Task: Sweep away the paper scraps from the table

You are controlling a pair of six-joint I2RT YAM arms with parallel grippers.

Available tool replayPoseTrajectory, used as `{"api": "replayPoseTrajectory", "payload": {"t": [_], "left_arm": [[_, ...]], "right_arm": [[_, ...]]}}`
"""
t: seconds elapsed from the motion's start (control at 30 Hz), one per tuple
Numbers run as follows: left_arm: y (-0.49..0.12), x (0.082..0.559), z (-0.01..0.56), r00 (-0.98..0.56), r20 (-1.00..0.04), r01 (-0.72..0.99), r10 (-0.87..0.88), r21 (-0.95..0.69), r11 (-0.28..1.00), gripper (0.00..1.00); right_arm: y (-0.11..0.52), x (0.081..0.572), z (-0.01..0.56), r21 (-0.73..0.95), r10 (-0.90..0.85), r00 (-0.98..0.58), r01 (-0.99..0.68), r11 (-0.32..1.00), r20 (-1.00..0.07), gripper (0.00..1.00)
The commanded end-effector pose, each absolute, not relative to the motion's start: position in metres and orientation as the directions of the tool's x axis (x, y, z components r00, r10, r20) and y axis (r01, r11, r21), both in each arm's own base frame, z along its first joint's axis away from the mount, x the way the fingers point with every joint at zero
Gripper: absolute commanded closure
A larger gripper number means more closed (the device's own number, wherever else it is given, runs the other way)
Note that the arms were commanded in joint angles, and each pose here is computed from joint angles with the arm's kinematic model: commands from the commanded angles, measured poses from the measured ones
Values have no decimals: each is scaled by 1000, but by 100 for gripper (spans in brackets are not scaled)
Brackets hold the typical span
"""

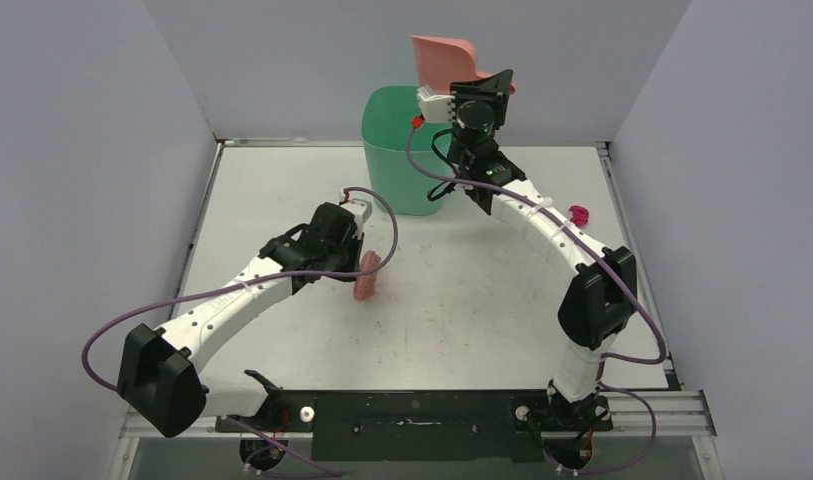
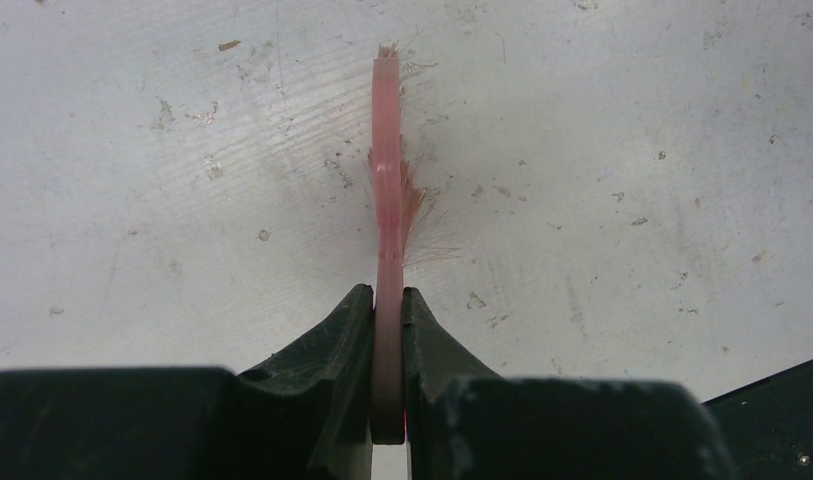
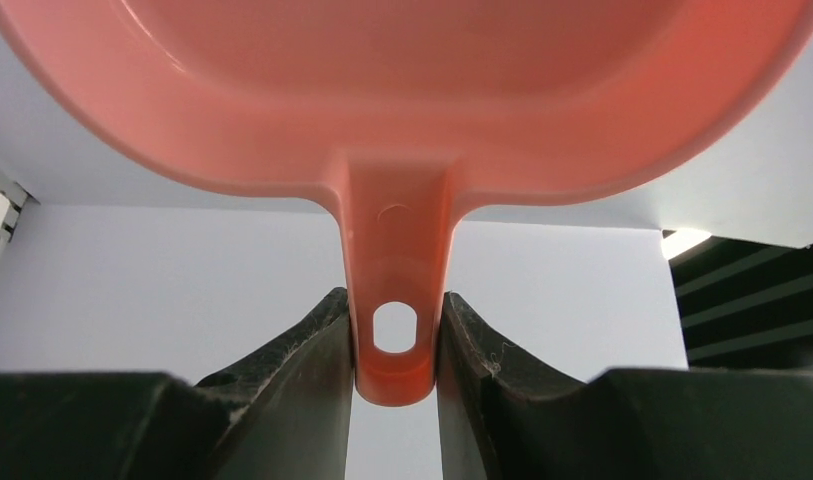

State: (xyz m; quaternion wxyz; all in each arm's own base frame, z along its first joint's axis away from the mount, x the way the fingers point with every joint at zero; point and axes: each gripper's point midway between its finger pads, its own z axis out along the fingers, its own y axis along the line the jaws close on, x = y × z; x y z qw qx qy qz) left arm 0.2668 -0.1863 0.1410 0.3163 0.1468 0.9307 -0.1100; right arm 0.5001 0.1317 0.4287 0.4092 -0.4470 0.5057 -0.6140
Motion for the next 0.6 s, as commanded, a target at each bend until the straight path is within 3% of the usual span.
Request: {"api": "replayPoseTrajectory", "payload": {"t": [0.0,0.17,0.3,0.43,0.57], "left_arm": [[-191,272,146,-754,-628,347,195,-128,929,100],[-190,271,146,-753,-628,347,196,-125,929,100],[-191,272,148,-750,-632,351,194,-132,927,100],[-200,269,153,-740,-644,383,191,-171,908,100],[-215,263,158,-736,-647,441,198,-237,865,100]], "right_arm": [[112,486,479,-985,-966,-245,167,42,-83,95],[109,488,470,-950,-936,-165,39,309,-311,95],[115,477,429,-816,-864,-79,-295,496,-497,95],[115,435,367,-560,-752,-96,-607,563,-652,95],[110,387,321,-407,-687,-197,-680,609,-699,95]]}}
